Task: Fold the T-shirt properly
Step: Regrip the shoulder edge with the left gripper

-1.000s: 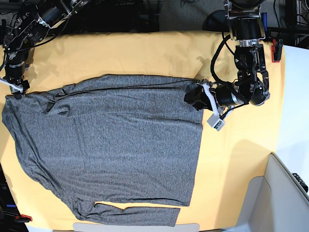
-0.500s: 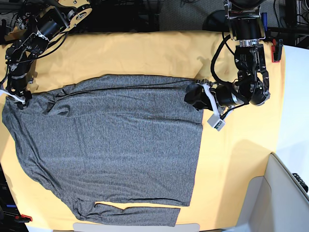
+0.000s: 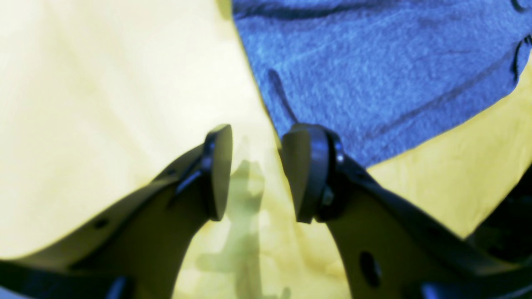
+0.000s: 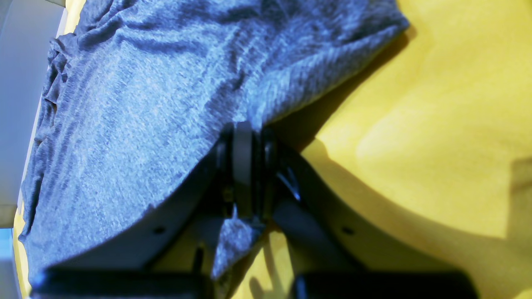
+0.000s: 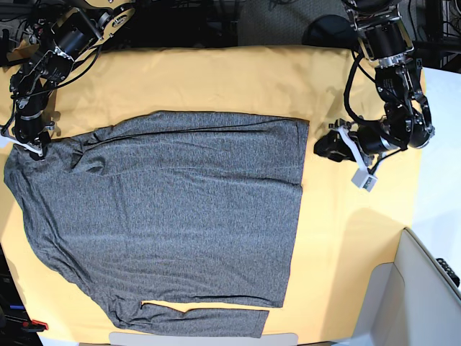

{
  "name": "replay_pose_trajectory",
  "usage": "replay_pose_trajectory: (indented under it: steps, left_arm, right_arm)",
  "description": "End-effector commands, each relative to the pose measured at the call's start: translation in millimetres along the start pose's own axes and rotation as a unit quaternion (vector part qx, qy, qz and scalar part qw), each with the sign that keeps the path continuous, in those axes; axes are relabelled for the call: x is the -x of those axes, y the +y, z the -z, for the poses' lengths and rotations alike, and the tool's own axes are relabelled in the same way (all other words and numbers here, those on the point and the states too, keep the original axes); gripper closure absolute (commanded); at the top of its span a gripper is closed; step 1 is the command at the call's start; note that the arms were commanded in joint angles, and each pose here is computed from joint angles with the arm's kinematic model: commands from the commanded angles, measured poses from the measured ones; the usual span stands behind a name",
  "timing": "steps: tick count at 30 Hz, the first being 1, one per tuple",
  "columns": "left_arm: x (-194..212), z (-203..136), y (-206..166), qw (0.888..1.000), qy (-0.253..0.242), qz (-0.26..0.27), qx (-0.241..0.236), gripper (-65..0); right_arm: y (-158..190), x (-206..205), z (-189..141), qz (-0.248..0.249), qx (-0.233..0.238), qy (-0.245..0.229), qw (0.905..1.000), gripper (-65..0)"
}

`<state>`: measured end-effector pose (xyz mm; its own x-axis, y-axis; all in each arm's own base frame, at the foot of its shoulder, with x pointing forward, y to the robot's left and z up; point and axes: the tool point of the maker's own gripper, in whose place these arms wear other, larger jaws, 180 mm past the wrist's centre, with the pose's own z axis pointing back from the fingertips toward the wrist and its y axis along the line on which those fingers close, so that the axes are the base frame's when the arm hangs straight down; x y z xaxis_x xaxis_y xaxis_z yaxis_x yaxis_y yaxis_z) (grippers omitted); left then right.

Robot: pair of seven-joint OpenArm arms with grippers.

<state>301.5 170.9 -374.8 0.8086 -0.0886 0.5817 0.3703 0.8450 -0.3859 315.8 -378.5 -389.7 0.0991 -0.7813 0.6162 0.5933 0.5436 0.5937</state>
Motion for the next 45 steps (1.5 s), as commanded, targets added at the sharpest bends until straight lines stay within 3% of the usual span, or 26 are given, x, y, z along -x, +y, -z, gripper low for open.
replay_pose_trajectory:
  steps: [1, 6, 12, 20, 28, 31, 36, 37, 45]
  left_arm:
    - [0.6, -3.1, -0.5, 1.000, -0.001, 0.003, 0.001, -27.6]
    - [34.7, 7.1, -1.3, 0.999, 0.031, -0.033, 0.015, -32.4]
    - [53.1, 22.9, -4.6, 0.996, 0.048, -0.072, 0.037, -32.3]
    - [54.3, 45.4, -40.1, 0.993, 0.065, -0.053, 0.079, -32.3]
    - [46.3, 51.1, -48.8, 0.993, 0.067, -0.036, 0.089, -32.2]
    - [45.5, 50.3, -47.2, 0.993, 0.064, -0.038, 0.087, -27.2]
    - [45.9, 49.3, -45.3, 0.994, 0.066, -0.037, 0.084, -2.5]
    - [45.9, 49.3, -45.3, 0.994, 0.066, -0.037, 0.084, 0.0]
    - [26.9, 40.2, -48.9, 0.996, 0.045, -0.004, 0.075, -0.3]
  right_arm:
    - [2.9, 3.7, 1.0, -0.007, 0.000, 0.017, 0.9998, 0.0]
    - [1.6, 4.4, 0.6, -0.008, 0.001, 0.018, 0.9998, 0.0]
    - [-5.6, 7.4, -2.5, -0.011, 0.008, 0.021, 0.9997, 0.0]
    - [-7.3, 9.7, -3.4, -0.012, 0.010, 0.024, 0.9996, 0.0]
    - [-7.3, 9.7, -3.4, -0.012, 0.010, 0.024, 0.9996, 0.0]
    - [-8.6, 10.4, -3.9, -0.013, 0.011, 0.025, 0.9996, 0.0]
    - [-14.0, 23.0, -7.3, -0.033, 0.015, 0.044, 0.9984, 0.0]
    - [-13.8, 26.5, -8.4, -0.043, 0.015, 0.048, 0.9978, 0.0]
    - [-0.6, 11.0, -27.4, -0.121, 0.000, 0.032, 0.9921, 0.0]
